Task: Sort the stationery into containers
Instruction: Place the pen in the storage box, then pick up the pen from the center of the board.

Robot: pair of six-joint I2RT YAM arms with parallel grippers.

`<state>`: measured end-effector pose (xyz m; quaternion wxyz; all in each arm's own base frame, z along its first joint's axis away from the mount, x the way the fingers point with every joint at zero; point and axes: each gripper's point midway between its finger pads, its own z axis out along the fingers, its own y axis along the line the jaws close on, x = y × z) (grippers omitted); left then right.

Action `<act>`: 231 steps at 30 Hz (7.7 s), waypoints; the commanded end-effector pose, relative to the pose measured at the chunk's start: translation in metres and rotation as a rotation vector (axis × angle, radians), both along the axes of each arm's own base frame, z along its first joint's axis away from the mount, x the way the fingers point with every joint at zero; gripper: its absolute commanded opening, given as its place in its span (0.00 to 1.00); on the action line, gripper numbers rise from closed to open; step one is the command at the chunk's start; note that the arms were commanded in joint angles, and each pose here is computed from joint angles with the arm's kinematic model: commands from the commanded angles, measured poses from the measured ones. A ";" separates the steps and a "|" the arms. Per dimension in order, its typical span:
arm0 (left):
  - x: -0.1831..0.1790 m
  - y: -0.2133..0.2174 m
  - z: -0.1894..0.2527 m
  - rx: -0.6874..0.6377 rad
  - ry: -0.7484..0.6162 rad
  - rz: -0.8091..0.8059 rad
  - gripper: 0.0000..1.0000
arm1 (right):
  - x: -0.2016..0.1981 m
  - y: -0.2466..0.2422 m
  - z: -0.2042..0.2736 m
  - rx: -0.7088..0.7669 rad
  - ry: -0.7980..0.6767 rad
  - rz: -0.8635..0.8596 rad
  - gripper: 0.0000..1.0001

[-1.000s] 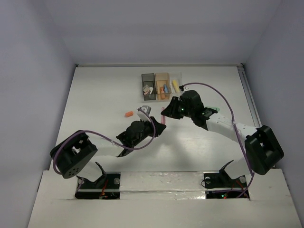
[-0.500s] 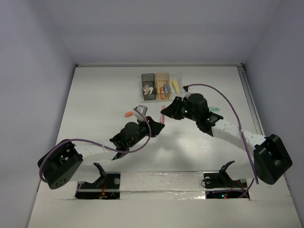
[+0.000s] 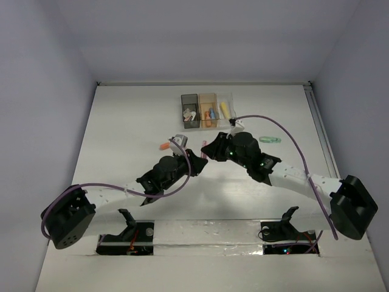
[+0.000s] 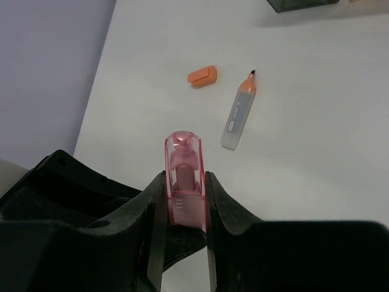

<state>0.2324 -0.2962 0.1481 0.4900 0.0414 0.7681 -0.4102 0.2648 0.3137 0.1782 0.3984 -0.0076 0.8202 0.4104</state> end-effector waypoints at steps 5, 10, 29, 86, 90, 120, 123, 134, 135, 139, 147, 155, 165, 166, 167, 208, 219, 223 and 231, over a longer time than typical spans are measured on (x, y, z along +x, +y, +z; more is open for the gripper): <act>0.026 0.011 0.091 -0.125 -0.184 0.123 0.00 | -0.032 0.003 -0.016 -0.071 -0.010 0.034 0.06; 0.028 0.026 0.106 -0.133 -0.218 0.180 0.00 | -0.056 0.011 -0.033 -0.055 0.043 0.078 0.02; 0.027 0.059 0.166 -0.221 -0.323 0.195 0.00 | -0.123 0.041 -0.095 -0.082 0.201 0.123 0.05; -0.002 0.045 0.085 -0.175 -0.176 0.077 0.00 | 0.016 0.055 0.055 -0.114 -0.153 0.066 0.20; 0.001 0.047 0.095 -0.169 -0.196 0.096 0.00 | 0.008 0.054 0.044 -0.102 -0.120 0.086 0.07; -0.010 0.072 0.108 -0.100 -0.230 0.128 0.56 | 0.063 0.052 0.052 -0.004 -0.125 -0.004 0.00; -0.013 0.077 0.101 -0.087 -0.216 0.129 0.64 | 0.087 0.046 0.056 0.023 -0.120 -0.020 0.00; -0.015 0.099 0.064 -0.012 -0.182 0.201 0.99 | 0.201 -0.013 0.049 -0.141 -0.178 -0.154 0.00; -0.015 0.100 0.062 -0.009 -0.180 0.202 0.99 | 0.213 -0.021 0.046 -0.179 -0.189 -0.166 0.00; -0.013 0.101 0.055 0.001 -0.178 0.211 0.99 | 0.250 -0.029 0.031 -0.306 -0.195 -0.174 0.00; -0.010 0.102 0.040 0.028 -0.161 0.225 0.99 | 0.315 -0.029 -0.005 -0.446 -0.168 -0.180 0.00; -0.009 0.102 0.033 0.035 -0.136 0.237 0.99 | 0.324 -0.021 -0.012 -0.413 -0.142 -0.149 0.73; 0.002 0.096 0.008 0.137 -0.018 0.268 0.99 | 0.278 -0.027 0.051 -0.322 -0.225 -0.104 0.83; 0.003 0.095 0.007 0.142 -0.014 0.271 0.99 | 0.269 -0.028 0.056 -0.307 -0.230 -0.096 0.83; 0.005 0.096 0.005 0.148 -0.009 0.280 0.99 | 0.261 -0.025 0.067 -0.269 -0.259 -0.079 0.78; -0.028 0.129 0.022 -0.042 0.000 0.314 0.99 | 0.085 0.095 -0.135 -0.656 0.083 0.211 0.63; -0.031 0.121 0.005 -0.049 0.030 0.278 0.92 | 0.093 0.088 -0.148 -0.717 0.087 0.175 0.31; -0.031 0.116 0.000 -0.044 0.045 0.263 0.89 | 0.094 0.089 -0.144 -0.703 0.084 0.163 0.16; -0.023 0.108 -0.002 -0.055 0.044 0.267 0.82 | 0.091 0.104 -0.072 -0.472 -0.046 0.138 0.09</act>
